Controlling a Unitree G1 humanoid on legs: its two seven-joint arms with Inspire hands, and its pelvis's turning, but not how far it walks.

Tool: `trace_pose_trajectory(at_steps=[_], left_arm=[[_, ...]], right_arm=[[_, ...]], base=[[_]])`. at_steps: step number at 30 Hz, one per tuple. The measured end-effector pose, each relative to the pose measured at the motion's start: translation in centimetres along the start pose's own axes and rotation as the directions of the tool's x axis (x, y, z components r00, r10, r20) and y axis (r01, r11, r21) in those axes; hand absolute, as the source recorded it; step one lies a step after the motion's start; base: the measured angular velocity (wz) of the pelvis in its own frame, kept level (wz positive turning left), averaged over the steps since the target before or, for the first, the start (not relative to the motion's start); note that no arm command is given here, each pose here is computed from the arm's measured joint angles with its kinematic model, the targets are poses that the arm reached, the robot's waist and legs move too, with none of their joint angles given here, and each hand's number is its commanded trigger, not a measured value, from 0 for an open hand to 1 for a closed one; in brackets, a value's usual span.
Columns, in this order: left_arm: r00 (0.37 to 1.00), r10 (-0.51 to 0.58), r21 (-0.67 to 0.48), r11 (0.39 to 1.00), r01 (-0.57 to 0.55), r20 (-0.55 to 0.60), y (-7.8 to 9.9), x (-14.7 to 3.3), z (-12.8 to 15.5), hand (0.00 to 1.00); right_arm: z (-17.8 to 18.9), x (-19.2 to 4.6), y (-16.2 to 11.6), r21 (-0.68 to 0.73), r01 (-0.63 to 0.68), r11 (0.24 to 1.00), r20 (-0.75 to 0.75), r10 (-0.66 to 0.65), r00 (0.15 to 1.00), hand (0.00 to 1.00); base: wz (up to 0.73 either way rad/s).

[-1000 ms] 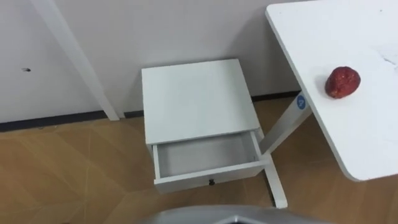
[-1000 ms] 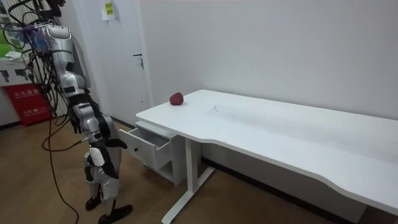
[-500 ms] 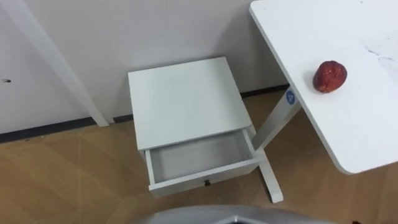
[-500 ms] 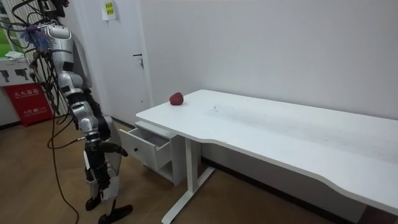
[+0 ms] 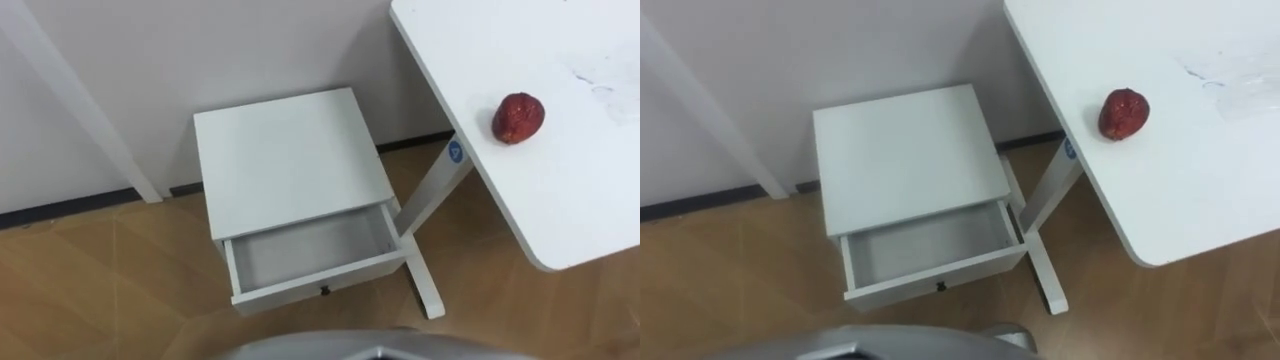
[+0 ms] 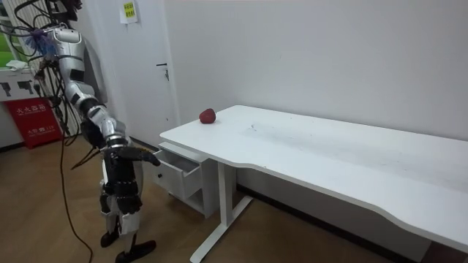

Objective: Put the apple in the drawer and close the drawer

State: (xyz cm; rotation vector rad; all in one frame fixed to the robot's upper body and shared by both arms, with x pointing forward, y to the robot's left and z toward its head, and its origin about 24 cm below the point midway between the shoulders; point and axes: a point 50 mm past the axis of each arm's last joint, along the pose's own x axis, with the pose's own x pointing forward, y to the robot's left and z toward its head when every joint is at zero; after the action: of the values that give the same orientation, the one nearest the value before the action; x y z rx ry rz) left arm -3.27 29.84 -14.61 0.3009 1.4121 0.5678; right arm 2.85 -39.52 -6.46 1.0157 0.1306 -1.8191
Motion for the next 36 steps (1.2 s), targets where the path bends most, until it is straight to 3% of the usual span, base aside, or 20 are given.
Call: trace_pose_trajectory(at_steps=[4,7,9,18,26,30,36], left_arm=[[1.0,-0.002,0.008,1.0,0.001,0.023,-0.1,0.0,0.5,0.0],[1.0,-0.007,0.015,1.0,0.006,0.025,-0.2,0.0,0.5,0.0],[0.999,-0.015,0.045,0.999,0.013,0.04,-0.4,0.0,0.8,0.0],[0.993,-0.084,0.126,0.989,0.073,0.084,-1.7,-0.2,1.8,0.0],[0.991,-0.104,0.143,0.986,0.09,0.09,-1.9,-0.2,1.9,0.0],[0.988,-0.116,0.168,0.981,0.098,0.102,-2.1,-0.2,2.4,0.0],[0.989,-0.115,0.177,0.979,0.097,0.094,-2.1,-0.2,2.3,0.0]], right_arm=[[1.7,-1.7,3.5,-0.042,-0.12,0.992,0.128,0.124,0.984,0.0],[2.6,-3.4,5.7,-0.151,-0.189,0.97,0.236,0.221,0.946,0.0],[2.9,-4.9,7.2,-0.264,-0.227,0.938,0.327,0.308,0.893,0.0],[2.1,-10.7,11.7,-0.48,-0.41,0.776,0.415,0.612,0.673,0.0],[1.4,-12.6,13.4,-0.578,-0.48,0.661,0.384,0.738,0.554,0.0],[0.2,-13.8,14.4,-0.695,-0.496,0.52,0.31,0.84,0.446,0.0],[-1.9,-14.4,14.6,-0.751,-0.546,0.371,0.157,0.904,0.399,0.0]], base=[[0.0],[-0.01],[-0.05],[0.01],[0.03],[-0.02],[0.0]])
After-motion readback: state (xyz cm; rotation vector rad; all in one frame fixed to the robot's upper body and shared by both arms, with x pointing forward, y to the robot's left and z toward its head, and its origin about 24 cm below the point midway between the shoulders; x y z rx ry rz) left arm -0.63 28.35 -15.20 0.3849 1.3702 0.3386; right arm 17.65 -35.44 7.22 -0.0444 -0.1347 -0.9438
